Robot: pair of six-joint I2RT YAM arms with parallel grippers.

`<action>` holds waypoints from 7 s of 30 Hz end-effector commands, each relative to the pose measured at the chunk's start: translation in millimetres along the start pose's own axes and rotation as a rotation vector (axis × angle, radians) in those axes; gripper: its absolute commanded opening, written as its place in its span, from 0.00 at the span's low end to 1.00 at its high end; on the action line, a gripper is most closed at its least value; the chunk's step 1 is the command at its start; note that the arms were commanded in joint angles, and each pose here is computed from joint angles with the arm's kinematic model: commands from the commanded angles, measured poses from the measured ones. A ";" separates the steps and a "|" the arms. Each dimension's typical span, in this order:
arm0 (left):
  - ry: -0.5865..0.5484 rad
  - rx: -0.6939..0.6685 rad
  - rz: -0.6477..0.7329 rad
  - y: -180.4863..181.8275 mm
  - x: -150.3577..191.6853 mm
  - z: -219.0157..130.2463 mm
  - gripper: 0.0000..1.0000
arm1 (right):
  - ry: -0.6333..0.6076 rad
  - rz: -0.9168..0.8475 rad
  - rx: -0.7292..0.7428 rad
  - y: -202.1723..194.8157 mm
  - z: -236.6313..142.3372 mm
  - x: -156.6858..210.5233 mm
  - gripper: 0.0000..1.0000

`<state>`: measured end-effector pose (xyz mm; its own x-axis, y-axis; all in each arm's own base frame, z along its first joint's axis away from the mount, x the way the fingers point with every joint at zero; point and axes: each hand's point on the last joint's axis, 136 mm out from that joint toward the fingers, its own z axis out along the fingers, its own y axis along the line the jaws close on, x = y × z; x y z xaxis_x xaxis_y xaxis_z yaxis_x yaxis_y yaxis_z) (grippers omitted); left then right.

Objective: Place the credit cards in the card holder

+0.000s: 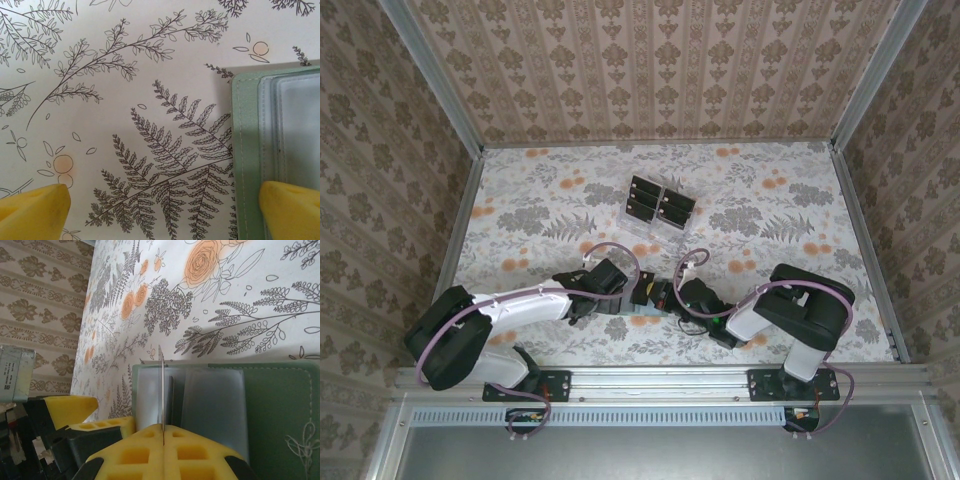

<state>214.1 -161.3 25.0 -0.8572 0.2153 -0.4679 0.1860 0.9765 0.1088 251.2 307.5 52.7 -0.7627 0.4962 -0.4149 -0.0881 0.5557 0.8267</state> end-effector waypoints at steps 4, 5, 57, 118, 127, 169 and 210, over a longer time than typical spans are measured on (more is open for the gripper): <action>0.040 -0.040 0.017 9.7 15.7 3.7 1.00 | 0.037 0.012 0.002 -6.3 -2.9 14.6 0.00; 0.040 -0.039 0.015 9.5 15.4 3.5 1.00 | 0.038 0.014 0.006 -8.0 -3.8 15.5 0.00; 0.034 -0.029 0.014 7.8 15.5 4.0 1.00 | 0.307 0.068 0.106 -33.5 28.3 48.1 0.01; 0.060 -0.010 -0.063 17.1 9.3 8.2 1.00 | 0.469 -0.157 0.228 4.6 43.5 24.1 0.09; 0.058 -0.002 -0.060 15.2 9.0 8.1 1.00 | 0.476 -0.134 0.204 9.2 50.2 26.2 0.09; -0.051 0.037 -0.108 22.0 -20.7 -29.3 1.00 | 0.384 -0.324 0.347 13.9 2.1 -23.3 0.37; -0.110 0.392 -0.299 -12.3 -47.9 -20.7 1.00 | 0.331 -0.491 0.589 -36.9 -38.6 -48.4 0.37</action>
<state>243.5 -174.6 64.2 -0.8446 -0.0729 -0.5304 0.1147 0.9430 -0.3123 262.2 235.4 54.2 -0.8963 -0.0666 -0.4385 -0.1742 0.9621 0.2098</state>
